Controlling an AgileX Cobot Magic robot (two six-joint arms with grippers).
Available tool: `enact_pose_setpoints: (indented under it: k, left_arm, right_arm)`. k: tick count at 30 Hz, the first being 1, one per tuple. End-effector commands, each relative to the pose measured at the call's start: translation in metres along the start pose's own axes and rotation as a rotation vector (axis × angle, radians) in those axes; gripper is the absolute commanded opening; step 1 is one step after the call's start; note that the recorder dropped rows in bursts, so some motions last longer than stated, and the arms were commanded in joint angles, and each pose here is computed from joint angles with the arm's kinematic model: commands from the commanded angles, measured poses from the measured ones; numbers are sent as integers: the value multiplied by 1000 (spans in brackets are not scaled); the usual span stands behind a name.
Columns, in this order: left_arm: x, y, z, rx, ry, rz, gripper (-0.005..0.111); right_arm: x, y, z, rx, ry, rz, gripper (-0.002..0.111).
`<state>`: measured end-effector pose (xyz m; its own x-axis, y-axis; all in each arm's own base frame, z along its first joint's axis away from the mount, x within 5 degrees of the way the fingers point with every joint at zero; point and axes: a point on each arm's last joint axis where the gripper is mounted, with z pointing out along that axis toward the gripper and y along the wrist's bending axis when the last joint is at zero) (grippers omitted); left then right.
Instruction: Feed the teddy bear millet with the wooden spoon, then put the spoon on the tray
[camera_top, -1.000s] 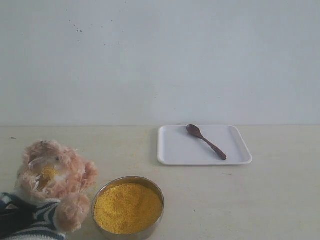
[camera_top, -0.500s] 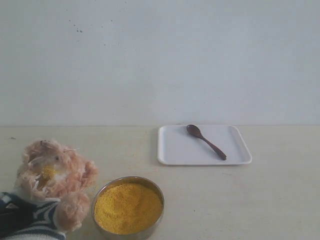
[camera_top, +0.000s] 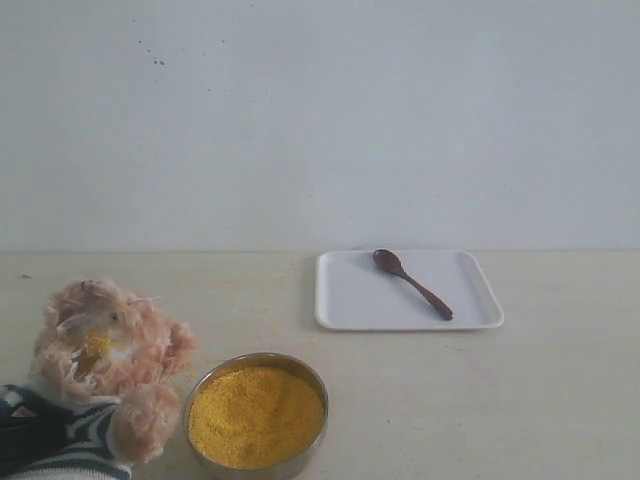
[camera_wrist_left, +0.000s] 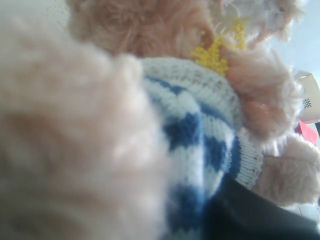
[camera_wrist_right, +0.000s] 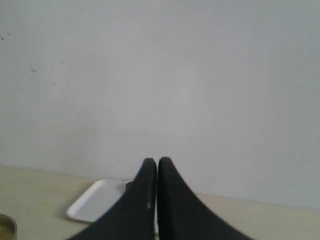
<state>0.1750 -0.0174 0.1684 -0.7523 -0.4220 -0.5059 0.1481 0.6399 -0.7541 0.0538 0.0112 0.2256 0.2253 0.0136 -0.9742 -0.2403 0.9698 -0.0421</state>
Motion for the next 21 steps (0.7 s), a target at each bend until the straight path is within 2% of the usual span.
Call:
enact_pose_setpoints:
  k: [1, 3, 6, 11, 17, 21]
  left_arm:
    - [1, -2, 0, 24, -9, -9, 4]
    - [1, -2, 0, 24, -9, -9, 4]
    - [1, -2, 0, 23, -9, -9, 4]
    - [1, -1, 0, 18, -6, -7, 4]
    - [1, -2, 0, 22, -3, -5, 4]
    - [0, -2, 0, 27, -11, -8, 4]
  right_arm:
    - [6, 5, -1, -62, 58, -162, 0]
    - [17, 8, -2, -120, 169, -284, 0]
    - [46, 9, -12, -208, 502, -369, 0]
    - [44, 9, -12, -182, 489, -302, 0]
    - [44, 9, -12, -183, 492, -300, 0]
    - [44, 5, -12, -82, 502, -247, 0]
